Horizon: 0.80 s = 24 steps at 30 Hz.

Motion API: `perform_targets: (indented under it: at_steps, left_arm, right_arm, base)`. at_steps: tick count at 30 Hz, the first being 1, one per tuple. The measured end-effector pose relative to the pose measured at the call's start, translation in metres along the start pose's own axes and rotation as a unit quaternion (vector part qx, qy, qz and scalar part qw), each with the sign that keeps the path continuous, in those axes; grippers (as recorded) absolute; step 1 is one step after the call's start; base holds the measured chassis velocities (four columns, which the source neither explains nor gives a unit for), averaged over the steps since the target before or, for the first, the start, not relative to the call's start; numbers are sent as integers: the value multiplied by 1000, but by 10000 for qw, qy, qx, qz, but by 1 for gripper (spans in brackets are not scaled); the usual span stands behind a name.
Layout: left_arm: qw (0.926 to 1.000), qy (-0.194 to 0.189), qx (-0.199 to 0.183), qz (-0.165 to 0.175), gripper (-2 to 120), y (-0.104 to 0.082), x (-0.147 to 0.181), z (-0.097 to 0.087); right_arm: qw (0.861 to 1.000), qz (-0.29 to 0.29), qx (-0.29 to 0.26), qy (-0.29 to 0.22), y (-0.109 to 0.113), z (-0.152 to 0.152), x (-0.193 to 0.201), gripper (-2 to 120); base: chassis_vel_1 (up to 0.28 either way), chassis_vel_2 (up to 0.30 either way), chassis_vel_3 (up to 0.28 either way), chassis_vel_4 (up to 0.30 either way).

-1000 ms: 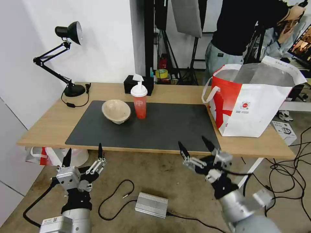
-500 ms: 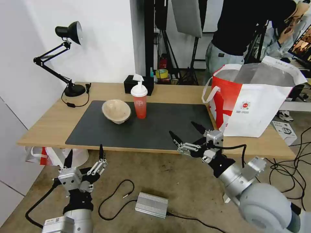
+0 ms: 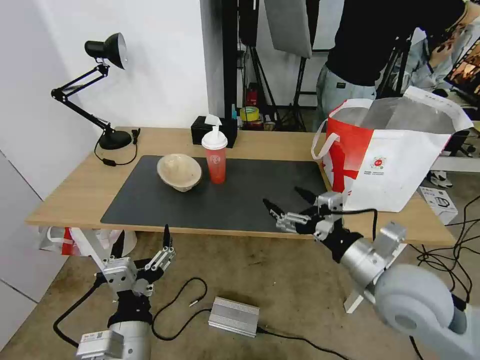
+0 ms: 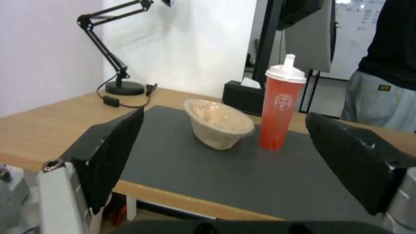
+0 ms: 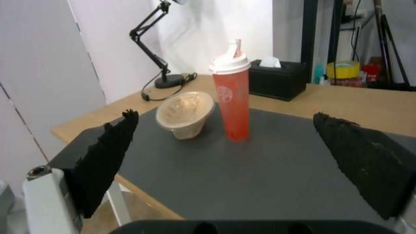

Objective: Pick up the trash from the table and place it into the takeout bag.

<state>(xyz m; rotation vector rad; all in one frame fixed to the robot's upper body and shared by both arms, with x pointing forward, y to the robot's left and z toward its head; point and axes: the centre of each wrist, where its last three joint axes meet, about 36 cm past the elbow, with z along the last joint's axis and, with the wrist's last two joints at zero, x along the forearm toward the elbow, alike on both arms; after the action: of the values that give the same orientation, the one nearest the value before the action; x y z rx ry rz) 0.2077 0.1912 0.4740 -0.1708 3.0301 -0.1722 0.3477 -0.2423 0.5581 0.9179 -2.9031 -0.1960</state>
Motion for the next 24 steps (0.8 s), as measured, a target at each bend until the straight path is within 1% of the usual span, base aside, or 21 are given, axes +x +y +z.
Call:
perform_targets:
  at_steps: [3, 5, 7, 9, 12, 19, 24]
  left_arm:
    - [10000, -4, 1, -11, 100, -1, 1, 0]
    - [10000, -5, 2, -14, 100, -2, 1, 0]
    - [10000, -24, 2, -28, 100, -2, 0, 0]
    - [10000, -30, 2, -37, 100, -2, 0, 0]
    - [10000, -33, 8, -55, 100, -2, 0, -1]
    - [10000, -37, 13, -70, 100, -2, -1, 0]
    - [10000, -34, 28, -72, 100, -3, -1, -1]
  right_arm:
    - [9999, 111, 64, 38, -7, -9, -9, 100]
    - [9998, 166, 79, 62, -10, -10, -11, 100]
    - [9994, 318, 107, 114, -18, -12, -19, 100]
    - [9992, 364, 99, 129, -21, -12, -22, 100]
    - [9986, 490, 59, 196, -32, -11, -32, 100]
    - [9979, 545, 64, 349, -39, -10, -45, 100]
    - [9969, 591, 80, 510, -48, -10, -58, 100]
  base:
    - [0, 0, 0, 0]
    - [0, 0, 0, 0]
    - [0, 0, 0, 0]
    - [0, 0, 0, 0]
    - [0, 0, 0, 0]
    - [0, 0, 0, 0]
    - [0, 0, 0, 0]
